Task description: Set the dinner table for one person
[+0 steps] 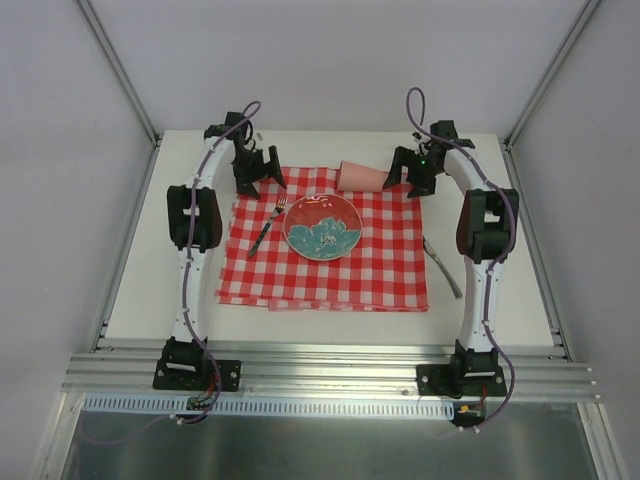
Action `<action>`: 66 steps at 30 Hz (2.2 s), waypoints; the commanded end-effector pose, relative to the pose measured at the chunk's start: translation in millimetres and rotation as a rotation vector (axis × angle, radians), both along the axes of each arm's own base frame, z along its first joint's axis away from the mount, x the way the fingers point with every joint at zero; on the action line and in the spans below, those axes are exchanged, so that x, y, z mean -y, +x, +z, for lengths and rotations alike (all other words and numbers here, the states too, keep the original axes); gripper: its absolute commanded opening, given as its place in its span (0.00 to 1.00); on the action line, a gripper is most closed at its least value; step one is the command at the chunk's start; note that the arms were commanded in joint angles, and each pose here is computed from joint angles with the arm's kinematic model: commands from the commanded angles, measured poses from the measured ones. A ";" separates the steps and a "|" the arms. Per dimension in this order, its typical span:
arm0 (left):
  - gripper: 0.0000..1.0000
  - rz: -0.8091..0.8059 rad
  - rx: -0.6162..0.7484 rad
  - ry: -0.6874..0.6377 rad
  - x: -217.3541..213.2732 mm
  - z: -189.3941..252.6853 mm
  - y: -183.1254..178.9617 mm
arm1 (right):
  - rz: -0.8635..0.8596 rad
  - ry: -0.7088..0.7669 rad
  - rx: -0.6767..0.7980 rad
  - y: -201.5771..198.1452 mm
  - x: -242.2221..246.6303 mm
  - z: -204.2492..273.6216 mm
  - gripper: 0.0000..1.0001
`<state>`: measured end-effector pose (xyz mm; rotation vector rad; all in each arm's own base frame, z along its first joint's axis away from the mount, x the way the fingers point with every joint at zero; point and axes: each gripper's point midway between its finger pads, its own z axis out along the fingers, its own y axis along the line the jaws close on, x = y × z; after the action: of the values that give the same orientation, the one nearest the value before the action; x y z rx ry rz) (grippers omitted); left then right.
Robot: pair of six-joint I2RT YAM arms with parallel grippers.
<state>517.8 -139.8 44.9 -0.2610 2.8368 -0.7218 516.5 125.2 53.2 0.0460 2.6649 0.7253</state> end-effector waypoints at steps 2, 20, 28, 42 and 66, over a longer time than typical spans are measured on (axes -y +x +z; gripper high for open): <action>0.97 -0.167 0.221 0.000 -0.6 56.4 0.1 | 0.188 -0.222 0.238 -0.9 3.3 76.5 0.97; 0.99 -0.234 0.295 0.038 -45.6 134.0 -94.0 | 0.870 -0.953 0.593 -52.9 -145.0 114.6 0.90; 0.98 -0.207 0.220 -0.112 -25.2 141.7 -148.6 | 0.909 -1.212 0.564 -22.3 -158.6 85.6 0.90; 0.98 -0.198 0.208 -0.100 -28.0 118.9 -192.8 | 0.789 -1.029 0.468 -3.1 -97.4 75.3 1.00; 0.96 -0.435 -0.008 0.232 -82.0 69.5 -206.3 | 0.930 -0.790 0.496 12.3 -49.3 44.3 0.97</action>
<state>323.1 -63.4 111.2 0.2934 2.9436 -0.4922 514.9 165.4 38.8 -1.3858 2.3852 -0.1516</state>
